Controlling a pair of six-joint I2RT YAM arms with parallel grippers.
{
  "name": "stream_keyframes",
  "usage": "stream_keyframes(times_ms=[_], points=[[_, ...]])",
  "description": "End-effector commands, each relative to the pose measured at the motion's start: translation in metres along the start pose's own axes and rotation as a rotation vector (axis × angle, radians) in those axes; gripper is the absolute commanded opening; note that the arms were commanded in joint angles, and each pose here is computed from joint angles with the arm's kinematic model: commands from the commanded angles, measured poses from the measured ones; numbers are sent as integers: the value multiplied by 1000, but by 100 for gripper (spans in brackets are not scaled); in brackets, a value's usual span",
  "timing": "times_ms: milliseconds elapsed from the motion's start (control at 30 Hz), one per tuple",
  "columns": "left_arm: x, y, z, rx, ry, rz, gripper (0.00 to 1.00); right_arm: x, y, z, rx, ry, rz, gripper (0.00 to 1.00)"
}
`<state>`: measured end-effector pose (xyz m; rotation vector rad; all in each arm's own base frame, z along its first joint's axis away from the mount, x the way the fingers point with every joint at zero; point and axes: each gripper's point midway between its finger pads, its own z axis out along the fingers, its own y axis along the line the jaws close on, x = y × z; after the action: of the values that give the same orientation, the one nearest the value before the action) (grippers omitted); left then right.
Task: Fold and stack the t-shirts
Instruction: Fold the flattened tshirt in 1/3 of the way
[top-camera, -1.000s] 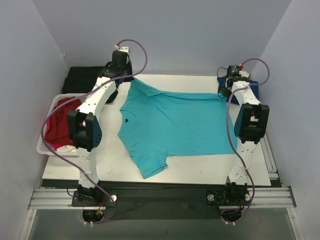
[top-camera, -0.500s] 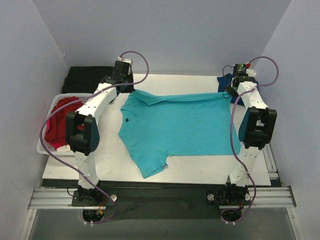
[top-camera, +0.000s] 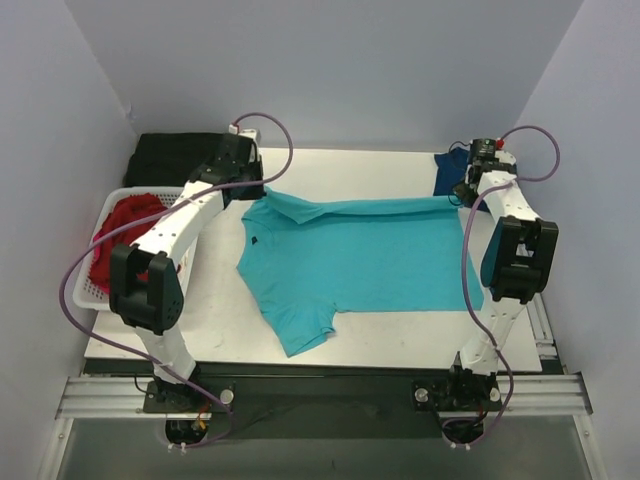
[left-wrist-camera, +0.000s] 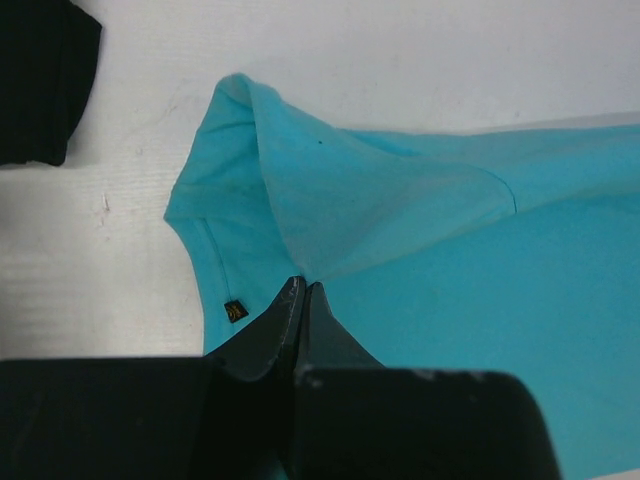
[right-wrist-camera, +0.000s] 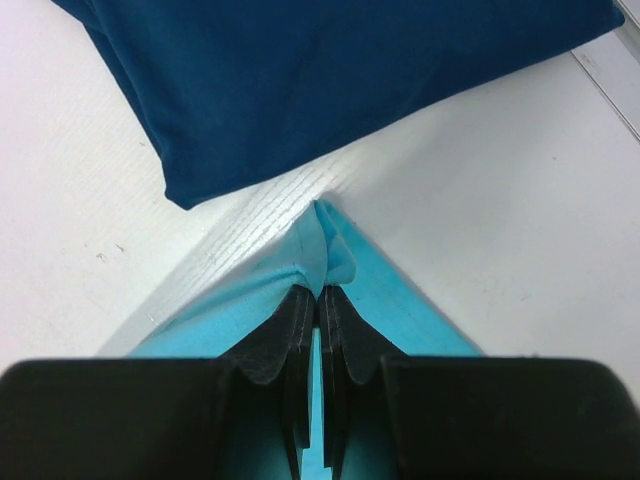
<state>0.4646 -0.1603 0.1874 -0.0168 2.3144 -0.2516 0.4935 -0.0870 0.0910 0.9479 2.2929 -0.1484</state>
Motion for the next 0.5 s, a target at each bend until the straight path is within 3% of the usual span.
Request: stream_keyframes(times_ms=[0, 467], points=[[14, -6, -13, 32, 14, -25, 0, -19, -10, -23, 16, -60, 18, 0], [97, 9, -1, -11, 156, -64, 0, 3, -29, -13, 81, 2, -4, 0]])
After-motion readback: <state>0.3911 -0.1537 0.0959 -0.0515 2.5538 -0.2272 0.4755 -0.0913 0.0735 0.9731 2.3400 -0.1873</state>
